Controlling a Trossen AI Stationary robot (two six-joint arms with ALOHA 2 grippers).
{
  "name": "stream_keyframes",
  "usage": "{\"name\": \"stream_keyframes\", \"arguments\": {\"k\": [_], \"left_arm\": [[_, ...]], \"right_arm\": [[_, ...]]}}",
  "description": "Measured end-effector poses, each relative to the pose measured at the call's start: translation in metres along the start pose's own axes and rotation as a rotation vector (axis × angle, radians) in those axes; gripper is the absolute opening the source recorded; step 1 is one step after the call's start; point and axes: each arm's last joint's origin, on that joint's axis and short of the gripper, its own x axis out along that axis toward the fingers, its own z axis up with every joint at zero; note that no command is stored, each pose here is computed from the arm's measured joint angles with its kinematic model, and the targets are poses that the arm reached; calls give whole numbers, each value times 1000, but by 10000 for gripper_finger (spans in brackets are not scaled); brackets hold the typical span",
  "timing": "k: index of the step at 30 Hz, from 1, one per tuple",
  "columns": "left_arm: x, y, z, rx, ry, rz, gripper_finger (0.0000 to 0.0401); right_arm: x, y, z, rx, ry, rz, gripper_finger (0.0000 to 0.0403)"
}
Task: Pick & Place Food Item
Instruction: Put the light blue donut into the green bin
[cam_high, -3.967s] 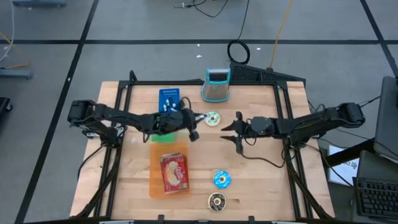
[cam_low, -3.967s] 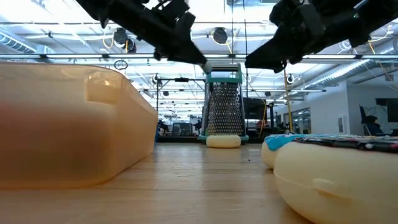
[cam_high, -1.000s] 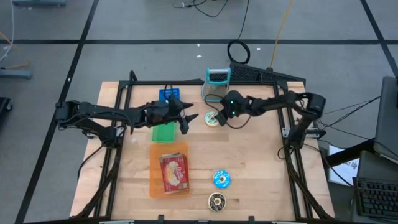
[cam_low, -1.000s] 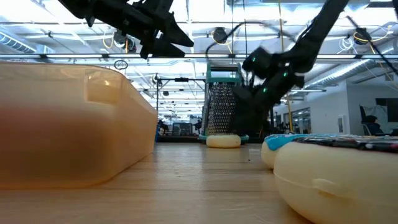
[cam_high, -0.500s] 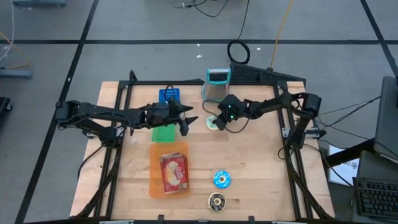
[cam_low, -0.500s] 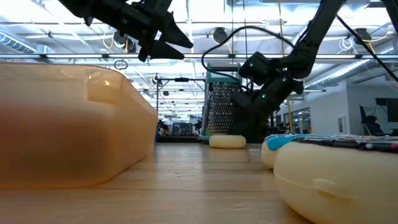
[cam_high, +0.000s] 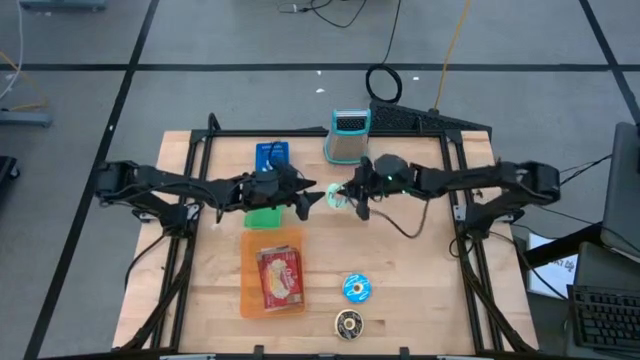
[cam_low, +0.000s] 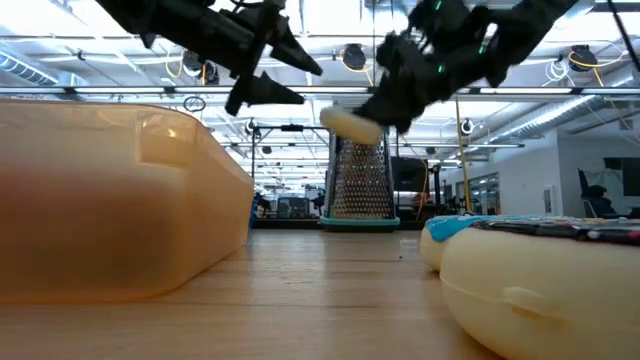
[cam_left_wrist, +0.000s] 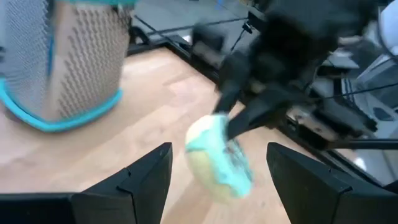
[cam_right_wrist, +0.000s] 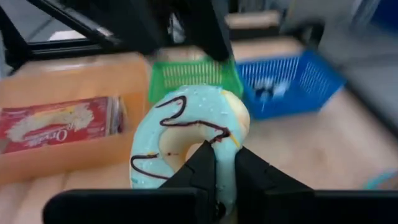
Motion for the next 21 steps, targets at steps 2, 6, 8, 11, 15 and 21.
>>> {"name": "stream_keyframes", "arguments": {"k": [2, 6, 8, 11, 15, 21], "left_arm": [[7, -1, -5, -26, -5, -11, 262], [17, -3, -10, -58, -37, -46, 258], [20, -3, -12, -79, -29, -66, 257], [23, -3, -16, -93, -17, -75, 261], [25, -3, -15, -99, -36, -89, 257], [26, -6, -12, -106, -76, -122, 189]], "right_arm": [[-5, 15, 7, -94, -41, -41, 23], [-12, 39, 12, -260, -70, -159, 16], [-12, 48, 12, -318, -74, -205, 13], [-12, 57, 12, -383, -82, -244, 14], [-13, 60, 14, -400, -104, -262, 17], [-13, 60, 18, -391, -139, -260, 17]]}}
